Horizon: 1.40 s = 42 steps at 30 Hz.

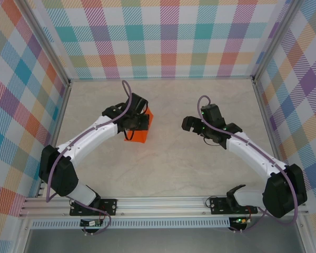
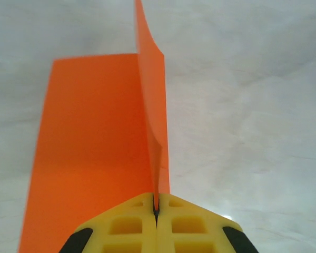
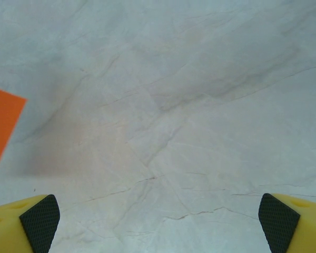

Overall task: Fold a paper plane with a square sheet of paper (pick it up from the middle)
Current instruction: Turn over the paper at the center of the table.

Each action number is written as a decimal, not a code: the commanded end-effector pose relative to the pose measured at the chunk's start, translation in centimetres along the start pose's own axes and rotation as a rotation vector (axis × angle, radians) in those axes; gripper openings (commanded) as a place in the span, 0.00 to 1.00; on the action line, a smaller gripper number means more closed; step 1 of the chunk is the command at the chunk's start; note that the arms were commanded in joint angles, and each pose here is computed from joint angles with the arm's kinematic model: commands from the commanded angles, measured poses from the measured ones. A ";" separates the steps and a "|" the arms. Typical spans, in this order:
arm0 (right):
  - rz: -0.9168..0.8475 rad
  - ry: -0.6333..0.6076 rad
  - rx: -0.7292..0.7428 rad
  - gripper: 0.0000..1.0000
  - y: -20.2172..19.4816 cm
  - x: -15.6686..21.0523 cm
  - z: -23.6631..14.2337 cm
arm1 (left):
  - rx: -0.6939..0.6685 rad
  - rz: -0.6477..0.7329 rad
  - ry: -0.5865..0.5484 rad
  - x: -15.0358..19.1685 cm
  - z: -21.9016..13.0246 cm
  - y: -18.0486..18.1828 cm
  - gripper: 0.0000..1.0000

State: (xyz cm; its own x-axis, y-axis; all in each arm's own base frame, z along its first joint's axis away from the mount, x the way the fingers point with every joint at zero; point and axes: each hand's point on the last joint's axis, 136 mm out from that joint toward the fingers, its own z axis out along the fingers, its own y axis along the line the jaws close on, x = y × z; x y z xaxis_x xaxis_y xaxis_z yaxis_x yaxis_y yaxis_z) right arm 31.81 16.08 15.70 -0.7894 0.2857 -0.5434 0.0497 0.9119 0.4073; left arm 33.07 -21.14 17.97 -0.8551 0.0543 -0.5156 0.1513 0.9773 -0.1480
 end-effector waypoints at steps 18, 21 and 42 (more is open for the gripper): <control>0.135 -0.041 0.298 1.00 -7.0 0.5 -2.2 | -0.838 0.575 0.052 3.8 10.5 1.8 0.00; 0.148 -0.035 0.324 1.00 -7.8 0.8 -2.4 | -0.790 0.588 0.067 5.4 11.9 0.0 0.00; 0.058 0.042 0.031 1.00 -0.9 -2.0 -1.0 | 0.201 0.074 0.062 5.9 4.0 -11.5 0.86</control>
State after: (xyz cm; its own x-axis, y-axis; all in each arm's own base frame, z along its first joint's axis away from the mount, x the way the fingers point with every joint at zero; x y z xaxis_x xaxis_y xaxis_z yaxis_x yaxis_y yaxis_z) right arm 31.36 11.62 15.62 -0.7826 0.3798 -0.4932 0.2361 0.9142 0.3293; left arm 28.80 -32.09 11.83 -0.8372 0.2270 -0.4975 0.3163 0.9431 -0.1020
